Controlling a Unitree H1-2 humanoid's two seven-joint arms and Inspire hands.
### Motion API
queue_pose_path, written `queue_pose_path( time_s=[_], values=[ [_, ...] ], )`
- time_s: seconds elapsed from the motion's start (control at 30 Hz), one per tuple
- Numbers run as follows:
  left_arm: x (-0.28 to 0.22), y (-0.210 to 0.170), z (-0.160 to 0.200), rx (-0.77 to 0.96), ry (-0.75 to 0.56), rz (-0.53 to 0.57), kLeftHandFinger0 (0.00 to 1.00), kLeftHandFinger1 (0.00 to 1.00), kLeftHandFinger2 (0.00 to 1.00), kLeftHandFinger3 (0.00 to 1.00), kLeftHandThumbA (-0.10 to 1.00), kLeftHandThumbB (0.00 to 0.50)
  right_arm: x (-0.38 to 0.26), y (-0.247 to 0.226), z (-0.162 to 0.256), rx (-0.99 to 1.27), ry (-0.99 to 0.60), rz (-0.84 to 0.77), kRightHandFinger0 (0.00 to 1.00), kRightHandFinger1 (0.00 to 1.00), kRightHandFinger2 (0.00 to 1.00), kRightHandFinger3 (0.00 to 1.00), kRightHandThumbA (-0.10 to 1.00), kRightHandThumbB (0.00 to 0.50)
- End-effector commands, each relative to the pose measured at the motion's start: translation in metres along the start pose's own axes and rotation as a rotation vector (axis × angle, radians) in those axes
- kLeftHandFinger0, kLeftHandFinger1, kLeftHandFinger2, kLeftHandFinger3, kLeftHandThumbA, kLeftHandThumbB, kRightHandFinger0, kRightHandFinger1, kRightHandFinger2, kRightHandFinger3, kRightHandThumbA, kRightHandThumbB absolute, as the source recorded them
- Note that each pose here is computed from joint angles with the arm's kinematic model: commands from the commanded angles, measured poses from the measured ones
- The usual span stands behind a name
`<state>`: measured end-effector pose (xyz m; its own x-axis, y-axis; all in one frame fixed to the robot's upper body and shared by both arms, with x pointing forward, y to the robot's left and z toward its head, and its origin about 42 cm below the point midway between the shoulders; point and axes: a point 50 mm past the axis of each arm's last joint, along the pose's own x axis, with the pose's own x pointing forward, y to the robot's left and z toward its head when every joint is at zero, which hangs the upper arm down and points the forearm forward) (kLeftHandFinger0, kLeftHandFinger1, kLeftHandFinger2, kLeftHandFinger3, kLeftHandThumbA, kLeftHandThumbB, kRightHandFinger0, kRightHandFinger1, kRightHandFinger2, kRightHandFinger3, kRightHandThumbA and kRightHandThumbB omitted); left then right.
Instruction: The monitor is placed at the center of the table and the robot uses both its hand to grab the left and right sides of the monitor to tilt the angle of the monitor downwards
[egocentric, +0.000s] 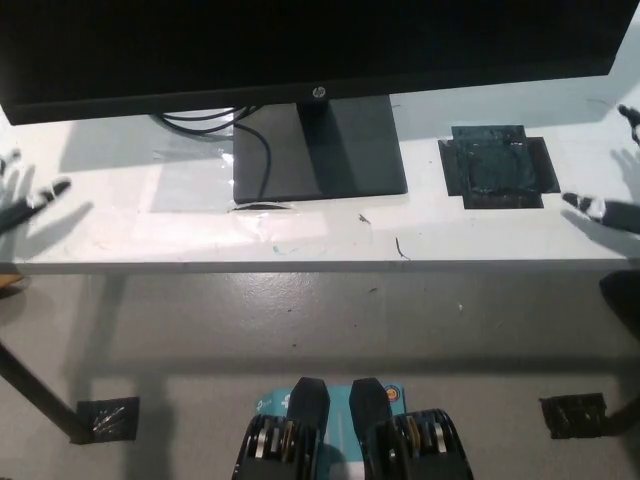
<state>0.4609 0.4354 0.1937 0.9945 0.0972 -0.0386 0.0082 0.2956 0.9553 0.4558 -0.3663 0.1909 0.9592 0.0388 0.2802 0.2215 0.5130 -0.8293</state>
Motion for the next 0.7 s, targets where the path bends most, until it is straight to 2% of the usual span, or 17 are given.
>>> queue_pose_path(
  time_s=[0.0,0.03,0.1,0.2,0.23,0.27,0.3,0.37,0.4,0.43,0.47,0.5,0.57,0.6,0.63,0.67],
  values=[
    [-0.068,0.132,0.003,-0.201,-0.266,0.239,1.00,1.00,1.00,1.00,1.00,0.222,-0.018,-0.166,0.034,-0.060,-0.284,-0.250,1.00,1.00,1.00,1.00,0.89,0.487],
    [-0.108,0.154,-0.006,-0.281,-0.326,0.339,1.00,1.00,1.00,1.00,1.00,0.150,-0.055,-0.203,0.022,-0.060,-0.242,-0.339,1.00,1.00,1.00,1.00,0.93,0.488],
    [-0.126,0.161,-0.006,-0.298,-0.353,0.376,1.00,1.00,1.00,1.00,1.00,0.176,-0.074,-0.214,0.027,-0.061,-0.223,-0.371,1.00,1.00,1.00,1.00,0.98,0.481],
    [-0.128,0.161,-0.005,-0.303,-0.350,0.373,1.00,1.00,1.00,1.00,1.00,0.174,-0.075,-0.214,0.028,-0.060,-0.219,-0.369,1.00,1.00,1.00,1.00,0.98,0.481],
    [-0.167,0.156,0.009,-0.374,-0.433,0.439,1.00,1.00,1.00,1.00,1.00,0.232,-0.116,-0.220,0.045,0.128,-0.308,-0.424,1.00,1.00,1.00,1.00,1.00,0.488],
    [-0.176,0.153,0.013,-0.398,-0.457,0.449,1.00,1.00,1.00,1.00,1.00,0.256,-0.125,-0.219,0.051,0.182,-0.332,-0.431,1.00,1.00,1.00,1.00,1.00,0.476],
    [-0.189,0.143,0.022,-0.440,-0.525,0.457,1.00,1.00,1.00,1.00,1.00,0.284,-0.141,-0.210,0.060,0.277,-0.367,-0.445,1.00,1.00,1.00,1.00,1.00,0.492],
    [-0.209,0.125,0.041,-0.487,-0.594,0.464,1.00,1.00,1.00,1.00,1.00,0.343,-0.160,-0.189,0.078,0.414,-0.463,-0.465,1.00,1.00,1.00,1.00,1.00,0.486],
    [-0.217,0.117,0.048,-0.498,-0.617,0.462,1.00,1.00,1.00,1.00,1.00,0.344,-0.167,-0.180,0.086,0.454,-0.501,-0.473,1.00,1.00,1.00,1.00,1.00,0.486],
    [-0.225,0.108,0.056,-0.497,-0.654,0.471,1.00,1.00,1.00,1.00,1.00,0.311,-0.174,-0.169,0.093,0.436,-0.544,-0.472,1.00,1.00,1.00,1.00,1.00,0.450],
    [-0.233,0.093,0.069,-0.562,-0.725,0.460,1.00,1.00,1.00,1.00,1.00,0.277,-0.184,-0.150,0.108,0.476,-0.572,-0.463,1.00,1.00,1.00,1.00,1.00,0.447],
    [-0.236,0.087,0.074,-0.585,-0.750,0.457,1.00,1.00,1.00,1.00,1.00,0.284,-0.188,-0.141,0.113,0.494,-0.586,-0.462,1.00,1.00,1.00,1.00,1.00,0.450],
    [-0.243,0.059,0.100,-0.670,-0.839,0.431,1.00,1.00,1.00,1.00,1.00,0.312,-0.195,-0.104,0.132,0.506,-0.648,-0.447,1.00,1.00,1.00,1.00,1.00,0.396],
    [-0.247,0.046,0.111,-0.680,-0.836,0.416,1.00,1.00,1.00,1.00,1.00,0.340,-0.193,-0.086,0.138,0.531,-0.640,-0.428,1.00,1.00,1.00,1.00,1.00,0.410],
    [-0.249,0.036,0.119,-0.700,-0.834,0.395,1.00,1.00,1.00,1.00,1.00,0.348,-0.192,-0.073,0.141,0.557,-0.627,-0.413,1.00,1.00,1.00,1.00,1.00,0.414],
    [-0.252,0.021,0.127,-0.759,-0.834,0.327,1.00,1.00,1.00,1.00,1.00,0.378,-0.195,-0.056,0.146,0.593,-0.601,-0.404,1.00,1.00,1.00,1.00,1.00,0.412]
  ],
)
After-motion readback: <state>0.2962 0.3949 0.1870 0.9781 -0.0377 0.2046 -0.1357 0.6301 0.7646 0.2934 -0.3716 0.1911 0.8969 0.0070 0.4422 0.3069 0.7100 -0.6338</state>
